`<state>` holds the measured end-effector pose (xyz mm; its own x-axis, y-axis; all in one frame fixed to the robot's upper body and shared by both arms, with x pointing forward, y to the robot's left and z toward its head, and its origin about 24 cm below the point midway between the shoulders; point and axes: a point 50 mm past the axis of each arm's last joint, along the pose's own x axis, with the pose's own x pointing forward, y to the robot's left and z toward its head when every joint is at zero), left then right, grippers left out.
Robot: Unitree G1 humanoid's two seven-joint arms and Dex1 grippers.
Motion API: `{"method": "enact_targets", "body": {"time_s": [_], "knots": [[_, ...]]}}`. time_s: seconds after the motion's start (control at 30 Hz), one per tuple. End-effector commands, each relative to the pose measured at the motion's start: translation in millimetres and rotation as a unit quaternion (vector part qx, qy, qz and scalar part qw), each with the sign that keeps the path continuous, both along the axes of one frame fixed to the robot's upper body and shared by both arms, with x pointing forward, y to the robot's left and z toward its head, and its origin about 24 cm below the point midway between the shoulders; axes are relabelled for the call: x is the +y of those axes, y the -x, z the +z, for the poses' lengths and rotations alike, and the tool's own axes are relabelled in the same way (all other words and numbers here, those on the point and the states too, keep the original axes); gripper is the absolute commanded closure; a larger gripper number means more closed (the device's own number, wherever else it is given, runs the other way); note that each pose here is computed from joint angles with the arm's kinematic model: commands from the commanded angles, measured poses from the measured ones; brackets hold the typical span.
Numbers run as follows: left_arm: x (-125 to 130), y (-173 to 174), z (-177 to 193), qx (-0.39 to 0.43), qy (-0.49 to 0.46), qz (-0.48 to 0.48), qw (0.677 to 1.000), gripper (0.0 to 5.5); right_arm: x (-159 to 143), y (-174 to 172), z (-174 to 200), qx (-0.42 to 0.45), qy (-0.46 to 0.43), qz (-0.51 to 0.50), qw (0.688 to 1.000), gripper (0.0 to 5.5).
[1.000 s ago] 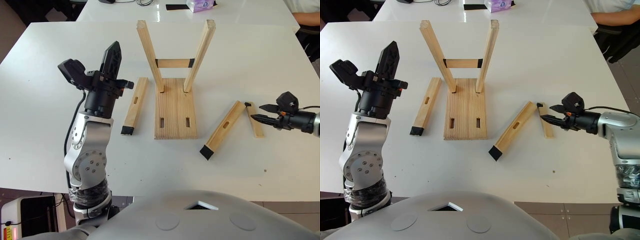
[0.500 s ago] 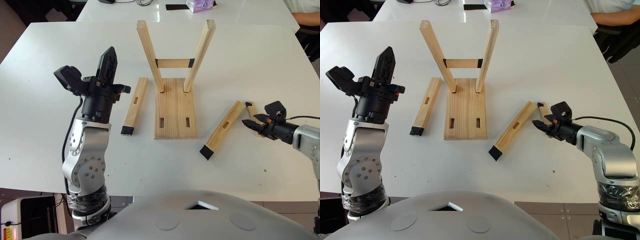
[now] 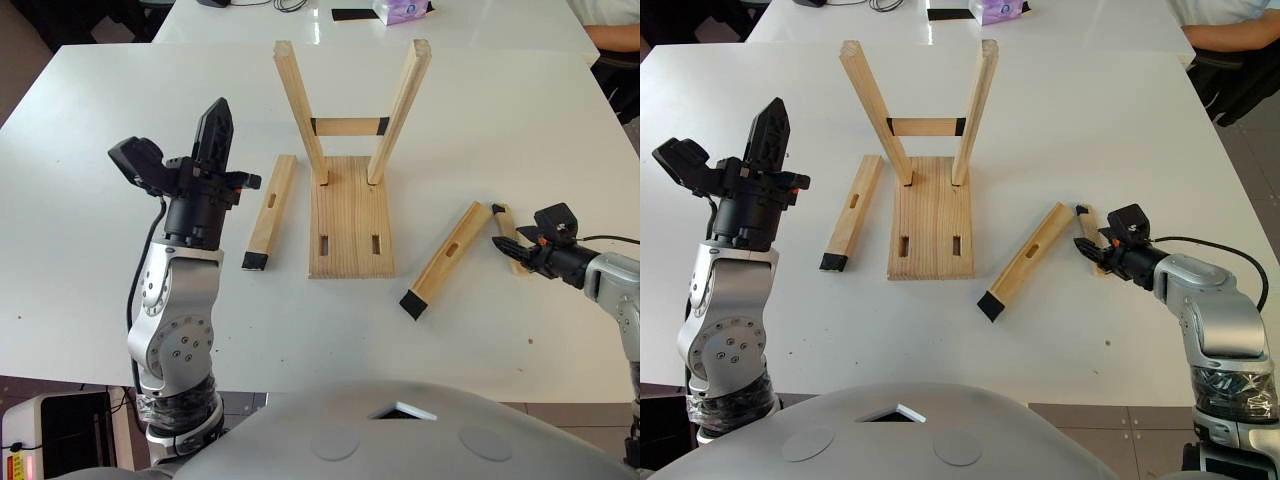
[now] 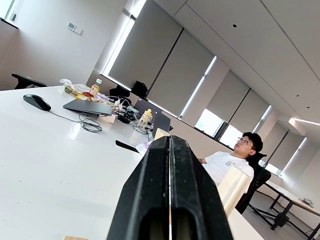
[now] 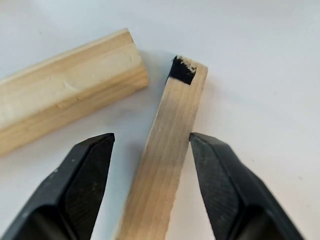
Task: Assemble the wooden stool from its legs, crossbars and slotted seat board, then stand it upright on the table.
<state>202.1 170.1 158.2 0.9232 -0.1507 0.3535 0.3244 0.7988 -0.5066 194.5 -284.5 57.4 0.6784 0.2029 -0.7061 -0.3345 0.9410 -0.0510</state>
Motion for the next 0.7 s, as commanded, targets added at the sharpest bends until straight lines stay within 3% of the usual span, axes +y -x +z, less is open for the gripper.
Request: {"method": "enact_targets", "body": {"time_s": [0.03, 0.47, 0.7], "knots": [[-2, 5, -1, 0.005, -0.001, 0.008, 1.000, 5.50, -11, 12, -12, 0.049, 0.014, -0.012, 0.999, 2.72], [-5, 8, -4, 0.007, 0.010, 0.021, 1.000, 5.50, -27, 24, -12, 0.090, -0.011, 0.025, 0.996, 2.72], [-7, 9, -5, 0.006, 0.013, 0.024, 1.000, 5.50, -27, 24, -9, 0.092, -0.002, 0.062, 0.994, 3.64]]}}
